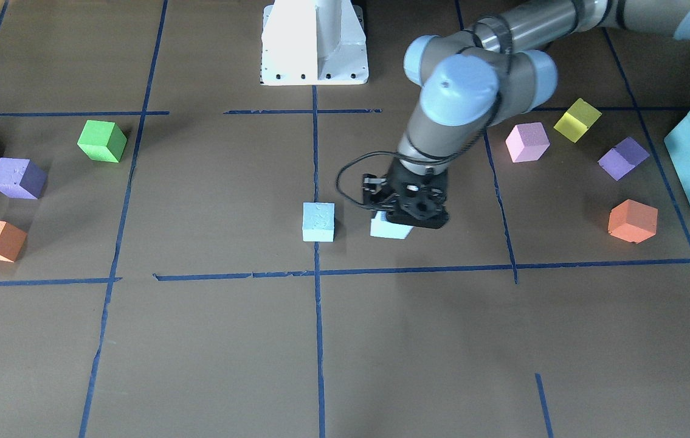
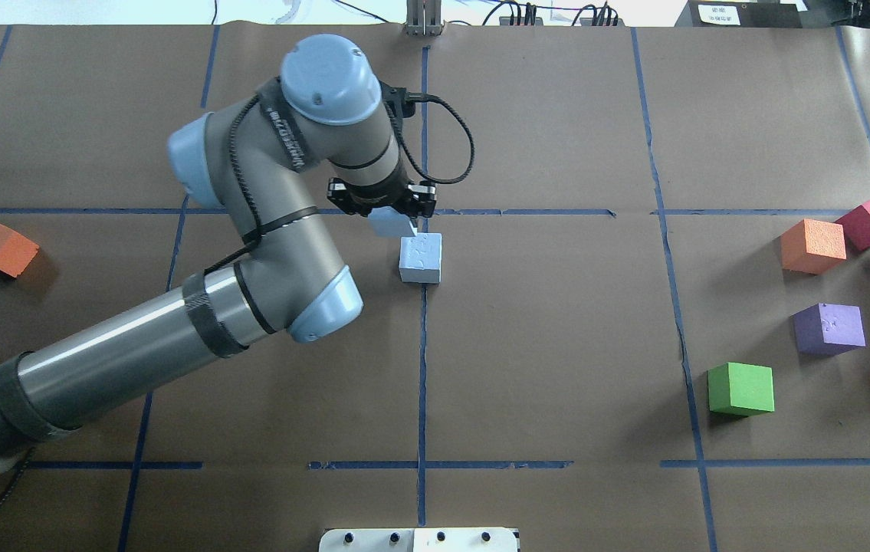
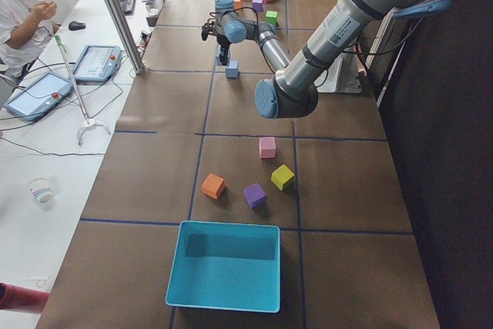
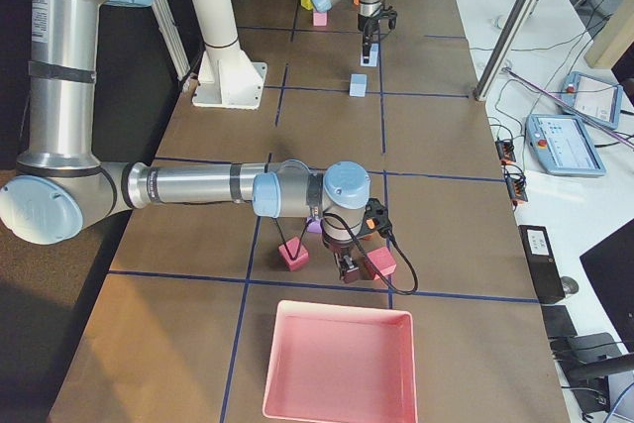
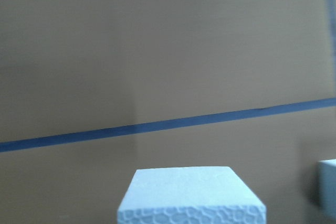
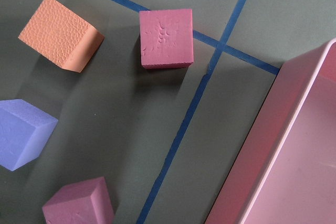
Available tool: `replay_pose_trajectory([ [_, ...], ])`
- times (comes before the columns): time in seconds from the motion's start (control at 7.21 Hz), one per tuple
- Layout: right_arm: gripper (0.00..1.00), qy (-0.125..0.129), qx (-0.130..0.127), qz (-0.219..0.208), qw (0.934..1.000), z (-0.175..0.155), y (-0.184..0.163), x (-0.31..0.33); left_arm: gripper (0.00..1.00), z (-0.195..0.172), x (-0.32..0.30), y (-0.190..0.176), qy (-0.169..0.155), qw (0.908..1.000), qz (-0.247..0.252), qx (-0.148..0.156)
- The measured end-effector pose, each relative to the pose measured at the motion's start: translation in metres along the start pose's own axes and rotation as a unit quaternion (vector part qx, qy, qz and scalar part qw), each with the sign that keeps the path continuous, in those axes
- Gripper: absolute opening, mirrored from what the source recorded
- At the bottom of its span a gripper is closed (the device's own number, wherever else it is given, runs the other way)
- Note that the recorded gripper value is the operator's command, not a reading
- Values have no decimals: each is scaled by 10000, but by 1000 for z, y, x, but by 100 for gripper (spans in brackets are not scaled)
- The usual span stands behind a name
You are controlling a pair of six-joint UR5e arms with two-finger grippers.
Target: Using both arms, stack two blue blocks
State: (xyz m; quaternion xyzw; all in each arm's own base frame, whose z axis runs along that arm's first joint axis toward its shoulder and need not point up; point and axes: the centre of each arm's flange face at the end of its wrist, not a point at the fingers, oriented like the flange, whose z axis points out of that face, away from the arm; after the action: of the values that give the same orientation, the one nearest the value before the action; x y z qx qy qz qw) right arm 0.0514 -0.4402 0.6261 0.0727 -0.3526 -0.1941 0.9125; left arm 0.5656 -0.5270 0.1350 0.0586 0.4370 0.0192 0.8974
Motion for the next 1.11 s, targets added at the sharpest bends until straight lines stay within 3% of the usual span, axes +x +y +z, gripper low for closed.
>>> replay_pose_trajectory([
  [0.14,100,-2,-4,5,10000,0,0,0,17,12,20,4,-76,10000,-25,-33],
  [0.69,100,-3,-9,10,10000,1,1,0,21,29,27,18,-366,9990,-95,-245],
  [0.83,100,-4,-10,11,10000,1,1,0,34,30,26,19,-410,9987,-113,-266],
  [0.97,100,-5,-12,13,10000,1,1,0,54,31,24,19,-434,9986,-123,-278],
  [1.11,100,-5,-14,15,10000,1,2,0,95,31,24,19,-433,9986,-128,-282],
])
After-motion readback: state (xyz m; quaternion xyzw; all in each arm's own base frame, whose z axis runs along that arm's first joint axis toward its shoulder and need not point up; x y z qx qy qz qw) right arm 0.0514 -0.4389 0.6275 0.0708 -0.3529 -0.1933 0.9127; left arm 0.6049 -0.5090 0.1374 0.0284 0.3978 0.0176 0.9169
